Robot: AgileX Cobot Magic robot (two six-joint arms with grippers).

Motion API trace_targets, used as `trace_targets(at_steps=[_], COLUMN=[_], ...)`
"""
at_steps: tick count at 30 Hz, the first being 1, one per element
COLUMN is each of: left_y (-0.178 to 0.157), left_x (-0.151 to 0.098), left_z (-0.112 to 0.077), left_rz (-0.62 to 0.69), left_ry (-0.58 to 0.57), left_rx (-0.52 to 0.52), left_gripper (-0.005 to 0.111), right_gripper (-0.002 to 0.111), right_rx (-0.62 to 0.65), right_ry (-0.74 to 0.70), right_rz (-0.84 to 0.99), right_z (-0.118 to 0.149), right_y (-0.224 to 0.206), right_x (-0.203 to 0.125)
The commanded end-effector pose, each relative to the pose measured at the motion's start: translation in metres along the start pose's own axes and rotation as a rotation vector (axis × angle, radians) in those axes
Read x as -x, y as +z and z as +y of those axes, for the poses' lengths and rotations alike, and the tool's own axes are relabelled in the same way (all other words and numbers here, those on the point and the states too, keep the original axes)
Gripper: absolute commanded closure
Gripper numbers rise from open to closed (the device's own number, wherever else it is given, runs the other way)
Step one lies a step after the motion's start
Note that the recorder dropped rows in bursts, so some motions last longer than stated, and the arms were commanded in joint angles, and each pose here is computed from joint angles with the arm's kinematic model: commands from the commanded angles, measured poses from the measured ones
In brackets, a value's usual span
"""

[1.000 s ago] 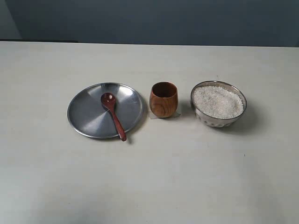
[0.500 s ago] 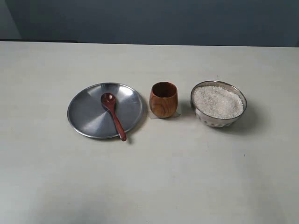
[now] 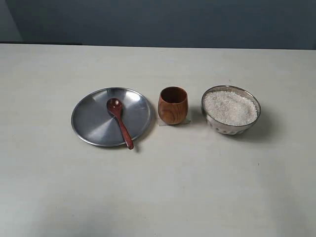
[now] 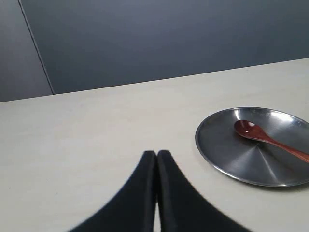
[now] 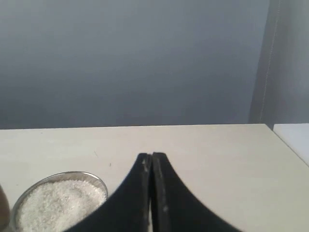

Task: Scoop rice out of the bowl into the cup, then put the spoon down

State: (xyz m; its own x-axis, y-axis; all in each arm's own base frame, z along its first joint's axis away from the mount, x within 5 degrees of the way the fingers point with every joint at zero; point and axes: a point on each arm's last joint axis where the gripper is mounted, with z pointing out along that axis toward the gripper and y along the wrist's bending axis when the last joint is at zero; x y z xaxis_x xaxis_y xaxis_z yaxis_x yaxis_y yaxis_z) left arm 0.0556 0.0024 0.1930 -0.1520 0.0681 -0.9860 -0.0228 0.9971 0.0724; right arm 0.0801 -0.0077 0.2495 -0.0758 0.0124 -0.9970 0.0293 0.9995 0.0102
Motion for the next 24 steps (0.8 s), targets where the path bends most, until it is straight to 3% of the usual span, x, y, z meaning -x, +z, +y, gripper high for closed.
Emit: trace_targets(at_steps=[1,10,24], left_y=[0.000,0.000,0.000], left_x=[-0.002,-0.002,-0.002], left_z=[0.000,0.000,0.000], left_rz=[0.003,0.003,0.003], left_ry=[-0.006,-0.006,-0.006], left_rx=[-0.003,-0.003,-0.003], left_gripper=[0.106,0.106,0.106], right_gripper=[0.109,0.109,0.109], right_rx=[0.083,0.064,0.039], right_ry=[-0.052,-0.010,0.029], right_rz=[-0.042,-0.030,-0.036], right_z=[0.006,0.006,0.004], right_y=[-0.006,-0.008,-0.010], right_x=[-0.011,-0.029,-0.030])
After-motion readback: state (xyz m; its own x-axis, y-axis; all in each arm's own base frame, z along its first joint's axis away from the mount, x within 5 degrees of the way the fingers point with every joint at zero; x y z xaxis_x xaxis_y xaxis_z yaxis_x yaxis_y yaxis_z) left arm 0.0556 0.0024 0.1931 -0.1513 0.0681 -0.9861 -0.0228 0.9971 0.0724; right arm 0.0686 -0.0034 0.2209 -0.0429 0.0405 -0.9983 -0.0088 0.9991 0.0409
